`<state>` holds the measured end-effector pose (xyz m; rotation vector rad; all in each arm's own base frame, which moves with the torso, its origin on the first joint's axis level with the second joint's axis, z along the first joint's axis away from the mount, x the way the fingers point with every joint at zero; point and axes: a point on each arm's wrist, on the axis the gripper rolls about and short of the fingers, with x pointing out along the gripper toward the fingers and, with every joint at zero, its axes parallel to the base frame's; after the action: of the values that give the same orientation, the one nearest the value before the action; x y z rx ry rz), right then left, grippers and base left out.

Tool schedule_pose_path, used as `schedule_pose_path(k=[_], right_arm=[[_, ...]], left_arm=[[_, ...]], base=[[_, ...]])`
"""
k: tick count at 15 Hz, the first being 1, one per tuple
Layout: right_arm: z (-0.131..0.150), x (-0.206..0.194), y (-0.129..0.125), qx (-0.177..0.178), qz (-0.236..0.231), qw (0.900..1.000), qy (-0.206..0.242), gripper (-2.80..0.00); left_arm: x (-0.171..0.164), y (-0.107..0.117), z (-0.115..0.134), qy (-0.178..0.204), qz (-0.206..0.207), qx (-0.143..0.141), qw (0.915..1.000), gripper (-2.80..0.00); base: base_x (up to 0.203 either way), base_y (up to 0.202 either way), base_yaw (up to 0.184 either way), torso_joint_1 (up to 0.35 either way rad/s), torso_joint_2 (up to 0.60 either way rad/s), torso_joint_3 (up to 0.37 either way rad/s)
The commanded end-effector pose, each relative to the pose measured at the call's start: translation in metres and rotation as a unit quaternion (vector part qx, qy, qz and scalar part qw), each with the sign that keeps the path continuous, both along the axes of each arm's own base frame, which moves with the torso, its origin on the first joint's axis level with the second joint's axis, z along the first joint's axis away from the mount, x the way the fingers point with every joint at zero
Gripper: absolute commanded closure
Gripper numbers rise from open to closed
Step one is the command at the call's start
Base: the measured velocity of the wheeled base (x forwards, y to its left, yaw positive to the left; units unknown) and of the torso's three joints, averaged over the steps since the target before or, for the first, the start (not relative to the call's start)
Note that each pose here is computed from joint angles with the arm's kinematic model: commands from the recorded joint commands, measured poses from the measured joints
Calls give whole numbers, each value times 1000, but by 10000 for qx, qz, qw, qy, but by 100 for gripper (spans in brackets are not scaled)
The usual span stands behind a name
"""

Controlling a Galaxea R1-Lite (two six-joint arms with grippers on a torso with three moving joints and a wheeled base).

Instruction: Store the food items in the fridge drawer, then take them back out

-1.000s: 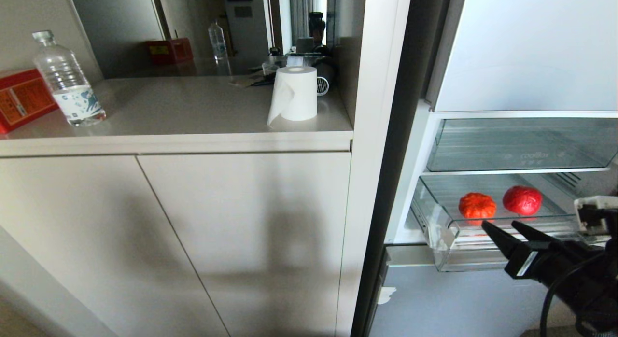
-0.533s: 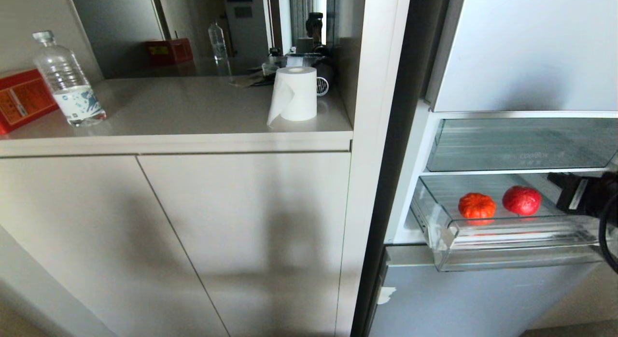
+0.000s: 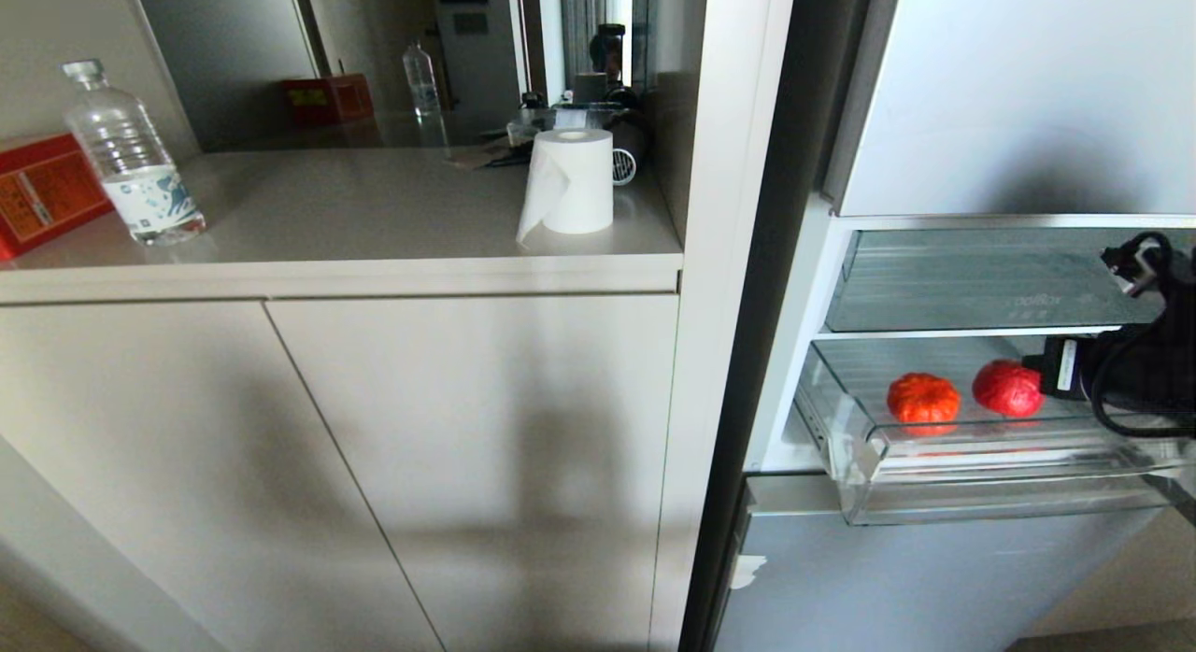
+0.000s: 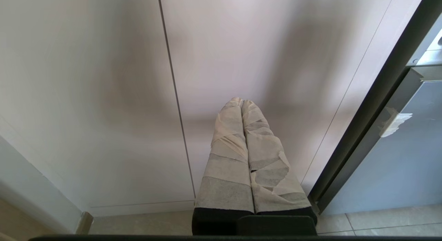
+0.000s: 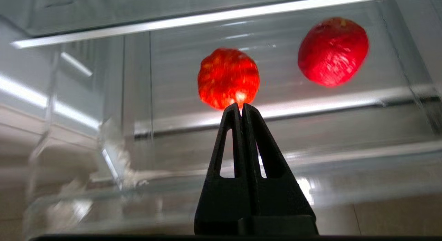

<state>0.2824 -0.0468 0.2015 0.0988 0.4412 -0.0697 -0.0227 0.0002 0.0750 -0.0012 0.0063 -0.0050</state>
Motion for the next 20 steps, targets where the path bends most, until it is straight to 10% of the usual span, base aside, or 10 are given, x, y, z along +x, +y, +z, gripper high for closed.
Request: schedule_pose_path(k=[1,14,20], right_arm=[[-21,22,-8,69,-12,9997,255,0],[-40,30,-40,67,-94,9775,2105,0],[-32,0,-43,262,-115,9749,2207,0]], left_arm=[[0,0,0,7,2,-1,10000,0],[0,0,0,7,2,-1,10000,0],[0,0,0,7,2,-1,10000,0]], base=[[0,0,0,0,0,0],[0,0,0,0,0,0],[0,0,0,0,0,0]])
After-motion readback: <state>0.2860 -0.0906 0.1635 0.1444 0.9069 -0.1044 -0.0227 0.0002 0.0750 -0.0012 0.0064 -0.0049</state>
